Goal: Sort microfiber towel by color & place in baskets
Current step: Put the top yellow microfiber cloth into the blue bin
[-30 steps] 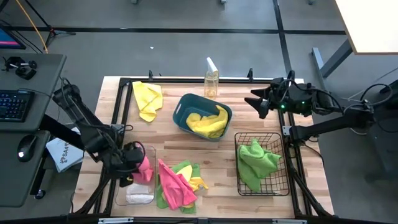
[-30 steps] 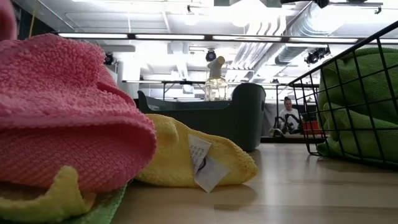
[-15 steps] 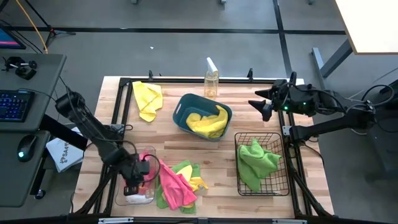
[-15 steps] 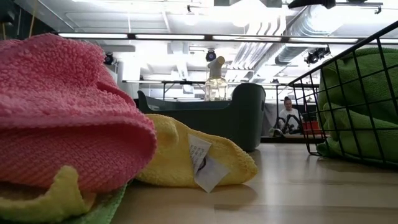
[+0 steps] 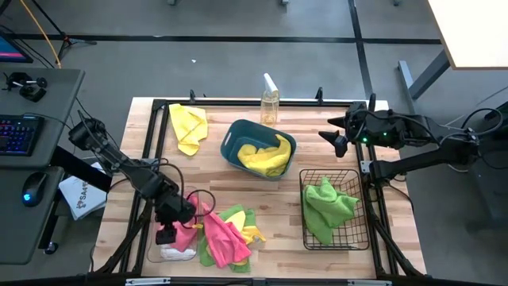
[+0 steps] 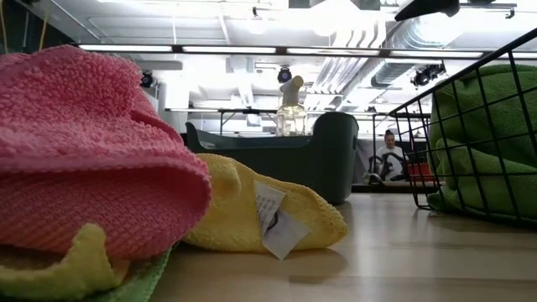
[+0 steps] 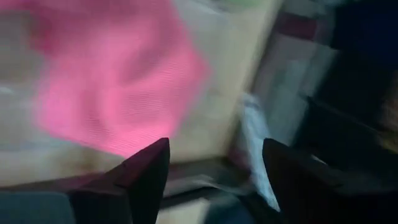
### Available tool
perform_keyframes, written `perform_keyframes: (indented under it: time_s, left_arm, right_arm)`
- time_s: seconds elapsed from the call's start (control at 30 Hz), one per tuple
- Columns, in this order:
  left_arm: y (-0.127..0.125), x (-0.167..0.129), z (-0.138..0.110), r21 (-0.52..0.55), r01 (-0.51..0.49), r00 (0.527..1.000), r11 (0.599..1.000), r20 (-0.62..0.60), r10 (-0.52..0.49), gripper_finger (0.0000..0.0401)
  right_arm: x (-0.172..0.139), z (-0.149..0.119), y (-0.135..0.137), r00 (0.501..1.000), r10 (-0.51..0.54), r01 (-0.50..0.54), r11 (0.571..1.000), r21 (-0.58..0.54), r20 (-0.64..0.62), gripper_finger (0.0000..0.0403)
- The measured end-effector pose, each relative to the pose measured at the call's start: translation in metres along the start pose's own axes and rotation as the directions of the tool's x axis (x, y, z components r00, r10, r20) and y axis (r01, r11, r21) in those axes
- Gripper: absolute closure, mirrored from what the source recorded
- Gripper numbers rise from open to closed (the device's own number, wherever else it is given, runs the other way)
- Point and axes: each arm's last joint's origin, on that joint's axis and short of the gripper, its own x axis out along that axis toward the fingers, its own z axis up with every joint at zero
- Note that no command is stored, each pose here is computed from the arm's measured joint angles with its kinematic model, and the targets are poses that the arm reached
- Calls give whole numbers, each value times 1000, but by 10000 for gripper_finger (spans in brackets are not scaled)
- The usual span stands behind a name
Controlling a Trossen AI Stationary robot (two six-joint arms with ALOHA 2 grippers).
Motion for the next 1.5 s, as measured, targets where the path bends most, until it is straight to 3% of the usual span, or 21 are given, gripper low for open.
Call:
perform_keyframes:
  time_s: [0.07,0.17,0.23,0.33,0.47,0.57,0.67,0.73,0.87,1.07,1.2,1.5]
  left_arm:
    - [-4,0,0,21,73,996,997,-57,-72,155]
    - [-1,-2,0,-6,107,989,994,-103,-107,154]
    - [3,-12,7,-64,98,994,993,-34,-100,157]
    - [10,-39,20,-114,82,985,990,163,-62,163]
    - [34,-83,35,-262,33,891,965,444,90,170]
    - [67,-110,42,-402,-53,814,914,514,272,176]
    - [107,-127,47,-553,-121,774,825,468,427,183]
    - [137,-136,52,-635,-149,772,758,405,490,186]
    - [196,-146,62,-735,-182,790,654,287,542,188]
    - [272,-143,69,-813,-317,786,488,62,615,188]
    - [304,-135,71,-812,-347,807,470,-3,590,188]
    - [333,-113,73,-786,-353,789,507,41,613,188]
  right_arm:
    - [0,-1,0,1000,-3,3,1000,-3,-5,100]
    - [0,-1,-1,1000,-6,6,1000,-5,-10,100]
    - [0,-1,-1,1000,-6,6,1000,-5,-10,100]
    - [0,0,-1,1000,-11,11,1000,-3,-4,100]
    - [1,0,-1,1000,-29,29,1000,-4,2,100]
    - [3,0,0,999,-32,32,999,-7,-3,100]
    - [7,-1,2,999,-38,37,999,-12,-13,100]
    - [10,-1,3,999,-43,42,999,-10,-22,100]
    - [21,-3,8,997,-60,60,998,15,-50,100]
    - [37,-6,15,992,-80,89,993,83,-99,100]
    - [48,-9,19,987,-96,115,982,149,-129,100]
    - [65,-12,25,980,-131,164,957,240,-149,100]
